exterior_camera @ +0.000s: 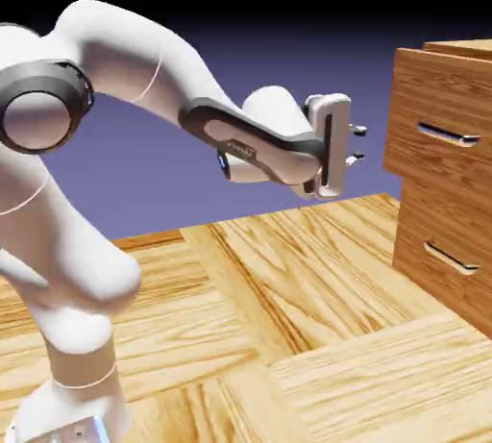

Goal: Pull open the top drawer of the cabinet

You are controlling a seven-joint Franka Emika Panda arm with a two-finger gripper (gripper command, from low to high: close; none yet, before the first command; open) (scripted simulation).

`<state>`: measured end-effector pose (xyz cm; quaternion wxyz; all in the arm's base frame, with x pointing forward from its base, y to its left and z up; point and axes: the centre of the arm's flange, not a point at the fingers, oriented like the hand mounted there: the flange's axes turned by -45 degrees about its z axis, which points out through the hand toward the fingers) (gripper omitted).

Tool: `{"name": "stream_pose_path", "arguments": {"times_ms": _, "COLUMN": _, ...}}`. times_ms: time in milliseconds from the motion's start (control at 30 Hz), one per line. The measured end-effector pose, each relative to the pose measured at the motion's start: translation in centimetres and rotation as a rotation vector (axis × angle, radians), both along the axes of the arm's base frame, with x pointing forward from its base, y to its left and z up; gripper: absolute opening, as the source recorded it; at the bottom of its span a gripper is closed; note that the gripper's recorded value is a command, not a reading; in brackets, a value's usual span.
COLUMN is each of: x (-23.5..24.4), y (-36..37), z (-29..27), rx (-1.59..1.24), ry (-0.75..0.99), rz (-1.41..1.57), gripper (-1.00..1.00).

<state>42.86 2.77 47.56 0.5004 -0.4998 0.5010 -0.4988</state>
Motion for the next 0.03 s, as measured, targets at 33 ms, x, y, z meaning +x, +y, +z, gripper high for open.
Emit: {"name": "stream_pose_path", "arguments": {"times_ms": 33, "x": -1.08, "y": 0.02, "z": -0.01, "rx": -0.001, "ry": -0.001, "rz": 0.000, "gripper": 1.00}}
